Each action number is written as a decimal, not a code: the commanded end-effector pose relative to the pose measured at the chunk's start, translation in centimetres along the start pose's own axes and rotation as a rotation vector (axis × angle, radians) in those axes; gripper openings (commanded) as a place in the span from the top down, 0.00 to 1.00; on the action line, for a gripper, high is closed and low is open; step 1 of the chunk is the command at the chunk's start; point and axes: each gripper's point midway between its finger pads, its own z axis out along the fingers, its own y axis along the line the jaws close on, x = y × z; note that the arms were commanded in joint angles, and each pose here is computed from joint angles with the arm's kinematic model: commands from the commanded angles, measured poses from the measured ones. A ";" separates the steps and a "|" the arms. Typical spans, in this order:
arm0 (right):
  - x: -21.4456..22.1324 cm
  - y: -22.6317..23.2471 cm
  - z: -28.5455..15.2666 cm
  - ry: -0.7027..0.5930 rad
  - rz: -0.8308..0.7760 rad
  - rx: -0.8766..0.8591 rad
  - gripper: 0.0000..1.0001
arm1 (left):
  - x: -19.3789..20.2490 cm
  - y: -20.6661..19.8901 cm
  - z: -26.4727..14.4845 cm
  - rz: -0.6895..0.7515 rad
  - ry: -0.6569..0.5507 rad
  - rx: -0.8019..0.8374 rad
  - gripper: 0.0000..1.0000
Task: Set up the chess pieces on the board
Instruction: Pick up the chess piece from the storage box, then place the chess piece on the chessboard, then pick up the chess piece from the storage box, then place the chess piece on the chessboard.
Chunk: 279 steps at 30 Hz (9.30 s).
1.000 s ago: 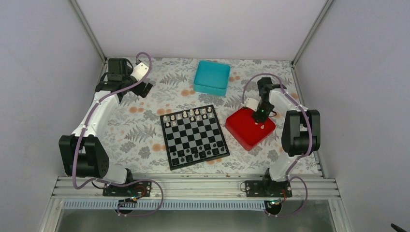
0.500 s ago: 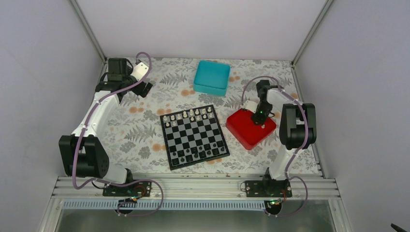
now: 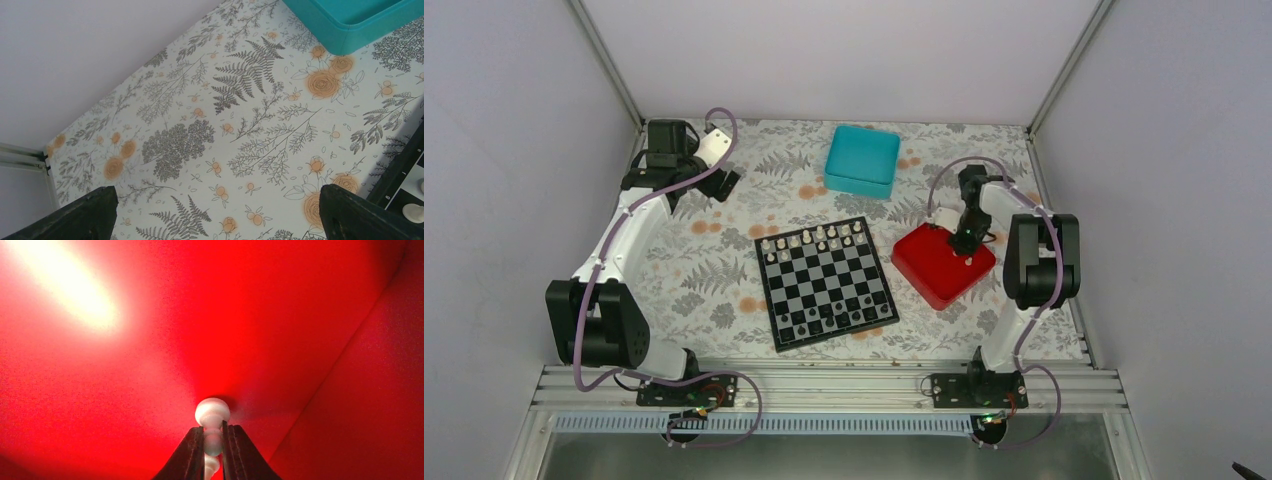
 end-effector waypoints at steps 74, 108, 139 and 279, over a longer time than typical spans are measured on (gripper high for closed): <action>-32.8 23.1 -4.3 -0.178 -0.900 0.098 0.85 | -0.8 -1.5 -1.0 0.004 -0.060 0.066 0.00; -5.2 5.9 -11.9 -0.147 -0.196 0.070 0.63 | -0.7 -0.4 -1.3 0.009 -0.054 0.009 0.00; 3.2 0.8 -1.3 0.113 0.064 0.043 0.60 | -0.5 -0.7 -0.7 -0.004 -0.045 0.032 0.00; -30.8 20.9 -4.1 -0.148 -0.819 0.060 0.83 | 0.1 -1.5 -0.6 0.003 -0.043 0.057 0.00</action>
